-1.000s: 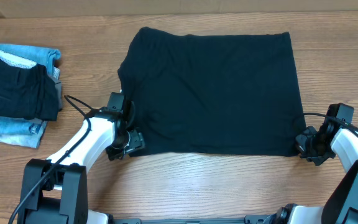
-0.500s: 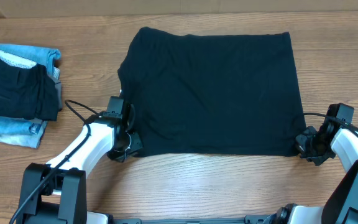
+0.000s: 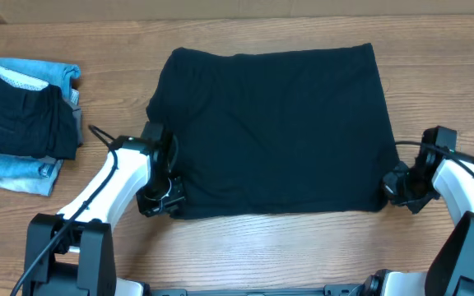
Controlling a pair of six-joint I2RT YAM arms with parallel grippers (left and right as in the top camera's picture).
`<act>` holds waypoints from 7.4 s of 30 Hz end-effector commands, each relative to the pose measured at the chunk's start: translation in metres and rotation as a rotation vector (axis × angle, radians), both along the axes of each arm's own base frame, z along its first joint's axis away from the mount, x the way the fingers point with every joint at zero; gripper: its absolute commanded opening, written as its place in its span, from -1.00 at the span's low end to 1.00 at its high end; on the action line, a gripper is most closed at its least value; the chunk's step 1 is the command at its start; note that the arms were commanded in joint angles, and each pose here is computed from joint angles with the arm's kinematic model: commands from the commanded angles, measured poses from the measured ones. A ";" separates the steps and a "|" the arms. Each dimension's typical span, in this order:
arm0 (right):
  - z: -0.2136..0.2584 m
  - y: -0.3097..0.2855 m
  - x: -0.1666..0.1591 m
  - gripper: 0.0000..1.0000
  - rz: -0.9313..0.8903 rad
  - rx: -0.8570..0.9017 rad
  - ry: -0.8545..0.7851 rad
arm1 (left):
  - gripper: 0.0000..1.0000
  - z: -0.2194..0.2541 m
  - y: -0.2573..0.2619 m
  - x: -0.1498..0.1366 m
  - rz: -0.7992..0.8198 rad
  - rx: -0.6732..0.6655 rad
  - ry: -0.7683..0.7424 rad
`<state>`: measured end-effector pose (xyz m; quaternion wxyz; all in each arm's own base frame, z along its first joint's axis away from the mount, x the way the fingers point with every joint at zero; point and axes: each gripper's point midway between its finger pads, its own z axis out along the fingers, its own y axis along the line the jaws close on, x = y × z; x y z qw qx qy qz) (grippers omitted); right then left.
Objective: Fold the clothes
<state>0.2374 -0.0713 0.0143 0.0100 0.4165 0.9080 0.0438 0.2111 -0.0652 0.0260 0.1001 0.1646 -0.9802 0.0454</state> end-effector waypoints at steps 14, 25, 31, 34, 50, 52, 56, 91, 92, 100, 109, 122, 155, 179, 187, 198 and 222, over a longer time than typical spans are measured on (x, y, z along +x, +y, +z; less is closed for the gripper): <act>0.062 -0.011 0.042 -0.92 0.003 -0.061 -0.065 | -0.92 0.040 0.038 0.060 0.087 0.007 -0.150; 0.071 -0.016 0.082 -0.92 -0.075 -0.060 -0.230 | -0.92 0.059 0.040 0.110 0.119 -0.007 -0.338; 0.077 -0.020 0.101 -0.92 -0.097 -0.061 -0.315 | -0.89 0.063 0.041 0.133 0.122 -0.004 -0.432; 0.078 -0.021 0.105 -0.92 -0.097 -0.065 -0.329 | -0.87 0.061 0.041 0.138 0.121 -0.002 -0.444; 0.053 -0.003 0.152 0.56 -0.007 -0.109 -0.402 | 0.13 0.054 0.044 0.160 0.104 0.016 -0.505; 0.061 -0.002 0.169 1.00 0.003 -0.099 -0.478 | 0.77 0.060 0.041 0.176 0.041 0.000 -0.581; 0.073 0.007 0.185 0.96 0.213 -0.116 -0.568 | 1.00 0.087 0.028 0.195 -0.033 -0.066 -0.665; 0.060 0.022 0.122 -0.92 0.385 -0.038 -0.273 | -0.92 0.027 -0.051 0.170 -0.369 0.191 -0.469; 0.060 0.023 0.122 -0.92 0.413 -0.038 -0.277 | -0.92 0.033 -0.053 0.175 -0.365 0.188 -0.489; 0.044 0.051 0.122 -0.92 0.560 0.047 -0.274 | -0.88 0.040 -0.061 0.197 -0.349 0.171 -0.587; 0.023 0.052 0.129 -0.92 0.568 0.042 -0.255 | -0.92 0.038 -0.072 0.196 -0.354 0.110 -0.583; 0.007 0.075 0.124 -0.92 0.635 0.037 -0.257 | -0.92 0.016 -0.075 0.185 -0.347 0.085 -0.517; 0.084 0.033 0.148 -0.92 0.446 -0.199 -0.337 | -0.81 0.001 -0.071 0.188 -0.399 0.118 -0.500; 0.076 0.030 0.220 -0.92 0.504 -0.267 -0.552 | -0.85 0.090 -0.094 0.228 -0.387 0.061 -0.681; 0.052 0.085 0.176 -0.92 0.629 0.061 -0.491 | -0.92 0.046 -0.110 0.192 -0.333 -0.085 -0.517; -0.004 0.066 0.156 -0.92 0.672 -0.080 -0.471 | -0.91 -0.010 -0.104 0.182 -0.299 -0.062 -0.438; -0.052 -0.031 0.126 -0.92 0.367 -0.166 -0.276 | -0.92 0.052 -0.076 0.223 -0.275 0.066 -0.537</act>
